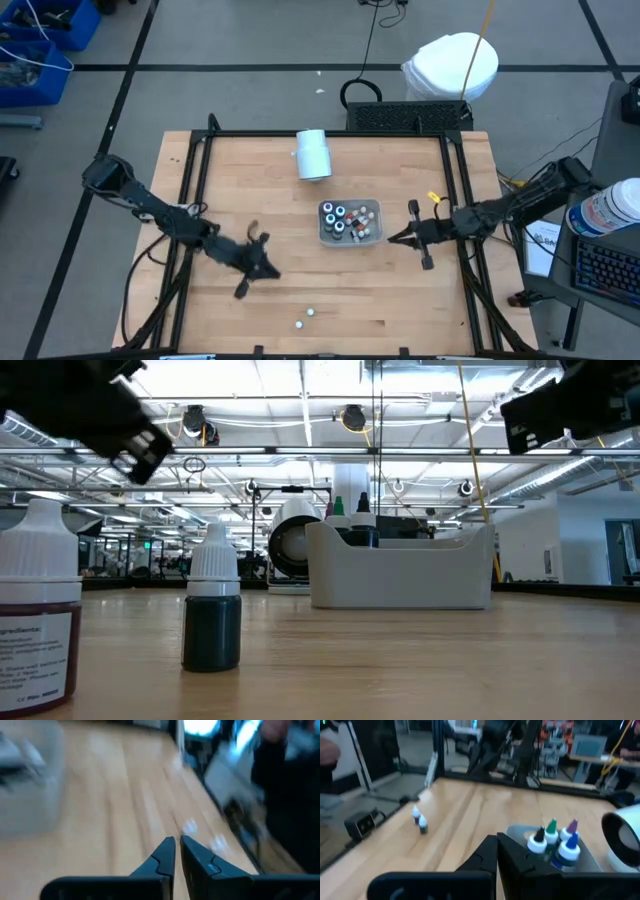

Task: Pick & Place food coloring
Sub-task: Put the red food coloring bottle into the gray bin

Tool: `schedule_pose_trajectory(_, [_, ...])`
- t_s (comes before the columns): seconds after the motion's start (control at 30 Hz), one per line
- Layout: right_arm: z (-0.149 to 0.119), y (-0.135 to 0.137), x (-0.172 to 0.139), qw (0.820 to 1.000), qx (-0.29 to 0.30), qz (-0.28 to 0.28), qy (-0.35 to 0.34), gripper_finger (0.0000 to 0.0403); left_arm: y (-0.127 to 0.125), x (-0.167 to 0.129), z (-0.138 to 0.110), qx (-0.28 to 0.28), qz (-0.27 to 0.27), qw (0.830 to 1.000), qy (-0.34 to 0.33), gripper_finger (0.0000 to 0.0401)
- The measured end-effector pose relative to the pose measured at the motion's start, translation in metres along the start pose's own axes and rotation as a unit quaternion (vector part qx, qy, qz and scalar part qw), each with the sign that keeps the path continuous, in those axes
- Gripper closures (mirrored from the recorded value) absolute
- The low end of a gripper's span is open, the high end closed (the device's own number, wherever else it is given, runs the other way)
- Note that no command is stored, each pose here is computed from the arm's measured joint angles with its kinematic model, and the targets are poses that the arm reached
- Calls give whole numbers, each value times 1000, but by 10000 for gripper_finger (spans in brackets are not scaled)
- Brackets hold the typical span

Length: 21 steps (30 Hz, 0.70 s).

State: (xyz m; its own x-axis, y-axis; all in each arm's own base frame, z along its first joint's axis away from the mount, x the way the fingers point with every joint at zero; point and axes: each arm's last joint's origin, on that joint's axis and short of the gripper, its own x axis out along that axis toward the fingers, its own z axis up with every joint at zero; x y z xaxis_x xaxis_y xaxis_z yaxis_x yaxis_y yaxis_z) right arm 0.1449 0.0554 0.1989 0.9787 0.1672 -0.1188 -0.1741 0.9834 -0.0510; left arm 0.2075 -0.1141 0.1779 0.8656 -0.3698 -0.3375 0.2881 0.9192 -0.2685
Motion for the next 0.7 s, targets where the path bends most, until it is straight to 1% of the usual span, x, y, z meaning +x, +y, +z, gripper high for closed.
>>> schedule_pose_trajectory(0.07, [-4,2,-2,1000,-9,7,-24,402,-15,9,2,-5,5,999,52,377])
schedule_pose_trajectory(0.17, [-1,2,-3,999,-12,9,-48,402,-40,21,20,-28,49,993,104,395])
schedule_pose_trajectory(0.27, [-2,3,-3,999,-9,13,-44,402,-70,33,34,-51,85,984,150,393])
schedule_pose_trajectory(0.33, [-5,5,-3,999,-9,19,-28,402,-92,41,44,-60,94,979,169,392])
schedule_pose_trajectory(0.4, [-6,5,-3,1000,-8,21,-21,402,-110,48,53,-71,117,975,176,393])
schedule_pose_trajectory(0.53, [-7,6,-3,1000,-4,22,-17,402,-141,62,58,-85,171,968,163,396])
schedule_pose_trajectory(0.63, [-7,6,-3,1000,-4,22,-16,402,-166,74,59,-93,177,970,139,393])
schedule_pose_trajectory(0.7, [-7,6,-3,1000,-4,22,-16,402,-180,83,54,-85,188,970,127,391])
